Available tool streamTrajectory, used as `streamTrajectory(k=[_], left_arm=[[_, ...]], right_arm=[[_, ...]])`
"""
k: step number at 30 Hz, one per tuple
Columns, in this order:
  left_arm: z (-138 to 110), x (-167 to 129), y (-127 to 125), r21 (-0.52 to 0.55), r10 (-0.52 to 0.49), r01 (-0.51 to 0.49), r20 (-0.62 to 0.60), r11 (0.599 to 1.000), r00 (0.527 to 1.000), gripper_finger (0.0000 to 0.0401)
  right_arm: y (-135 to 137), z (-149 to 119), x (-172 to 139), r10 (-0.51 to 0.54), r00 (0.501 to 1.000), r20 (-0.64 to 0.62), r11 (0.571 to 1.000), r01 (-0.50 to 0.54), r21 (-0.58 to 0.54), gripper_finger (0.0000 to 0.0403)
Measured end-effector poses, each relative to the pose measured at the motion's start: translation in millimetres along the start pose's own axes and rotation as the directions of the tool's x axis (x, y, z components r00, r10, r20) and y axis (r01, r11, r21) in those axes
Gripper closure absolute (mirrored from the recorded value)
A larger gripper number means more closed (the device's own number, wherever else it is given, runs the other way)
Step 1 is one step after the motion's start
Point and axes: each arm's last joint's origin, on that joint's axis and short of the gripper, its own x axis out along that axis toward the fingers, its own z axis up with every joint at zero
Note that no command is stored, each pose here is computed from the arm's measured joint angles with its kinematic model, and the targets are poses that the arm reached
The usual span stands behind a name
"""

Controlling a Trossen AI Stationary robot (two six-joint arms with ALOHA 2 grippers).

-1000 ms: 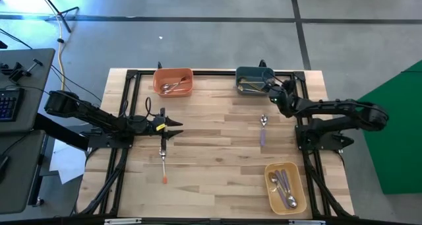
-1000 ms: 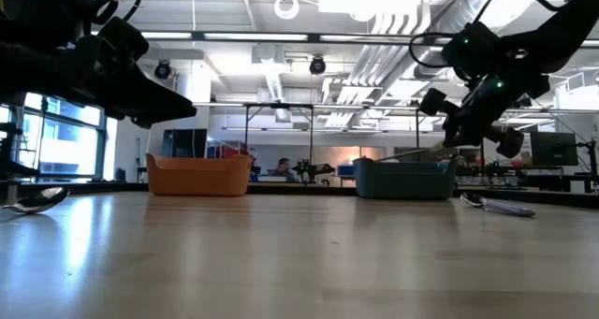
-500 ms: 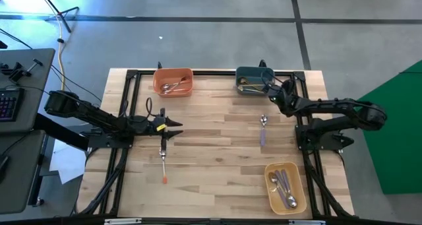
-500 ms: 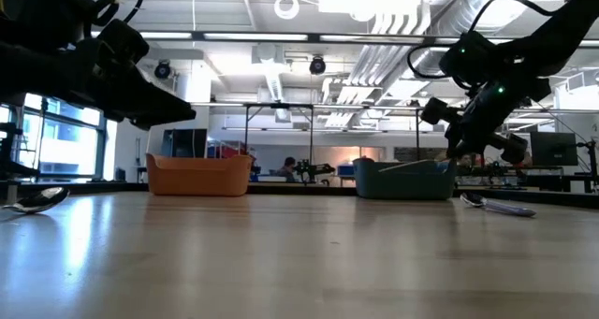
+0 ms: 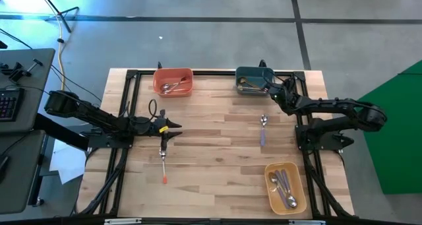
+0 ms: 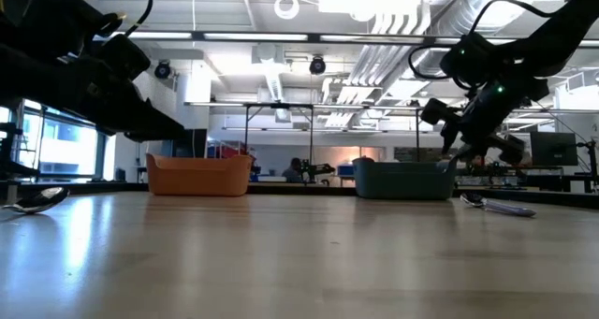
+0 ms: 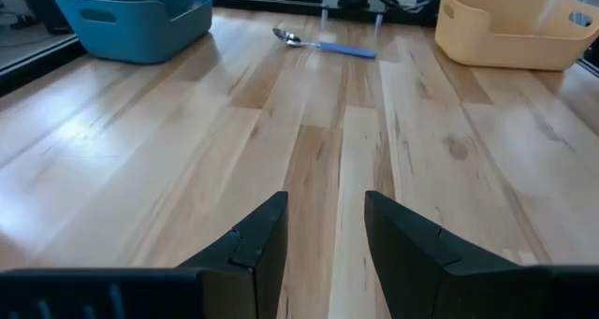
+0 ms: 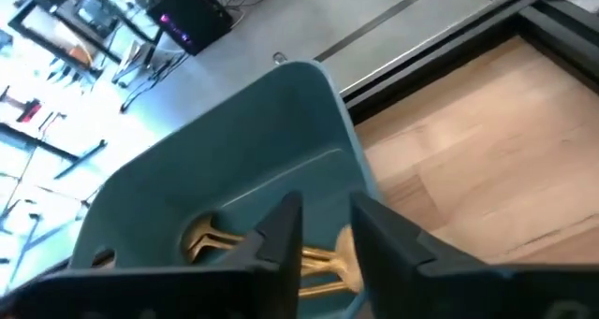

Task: Sort silverware by color (type)
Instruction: Put the gold spoon into the blue bin, then put the orange spoon into the orange bin

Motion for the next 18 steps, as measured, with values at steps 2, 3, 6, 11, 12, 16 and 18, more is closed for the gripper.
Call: streamTrajectory(k=[2, 3, 6, 11, 12, 16, 18], left_arm=[[0.0, 0.0, 0.0, 0.000, 0.000, 0.000, 0.000, 1.000, 1.000, 0.0270], [0.0, 0.0, 0.0, 0.000, 0.000, 0.000, 0.000, 1.000, 1.000, 0.0270], [-0.2, 0.0, -0.3, 0.002, -0.011, 0.011, -0.003, 1.000, 1.000, 0.0270], [2.7, 6.9, -5.8, 0.013, -0.078, 0.080, -0.113, 0.997, 0.991, 0.0277], [5.6, 10.2, -8.3, 0.007, -0.078, 0.081, -0.164, 0.997, 0.983, 0.0282], [20.6, 17.6, -20.4, 0.024, -0.032, 0.044, -0.376, 0.999, 0.926, 0.0312], [31.9, 17.8, -29.0, 0.023, -0.010, 0.023, -0.436, 0.999, 0.900, 0.0329]], right_arm=[[1.8, 0.5, -0.2, 0.020, 1.000, -0.006, 1.000, -0.020, -0.023, 0.0314], [2.8, 1.3, -0.8, 0.033, 0.999, -0.008, 0.998, -0.033, -0.045, 0.0306], [7.4, 7.0, -4.8, 0.086, 0.996, 0.003, 0.989, -0.085, -0.118, 0.0296], [20.1, 25.7, -19.0, 0.287, 0.951, -0.118, 0.901, -0.310, -0.305, 0.0329], [23.0, 29.2, -23.7, 0.336, 0.932, -0.135, 0.871, -0.362, -0.333, 0.0344], [30.3, 34.0, -46.5, 0.482, 0.857, -0.182, 0.729, -0.508, -0.459, 0.0395], [33.3, 32.5, -58.3, 0.543, 0.813, -0.213, 0.655, -0.568, -0.499, 0.0391]])
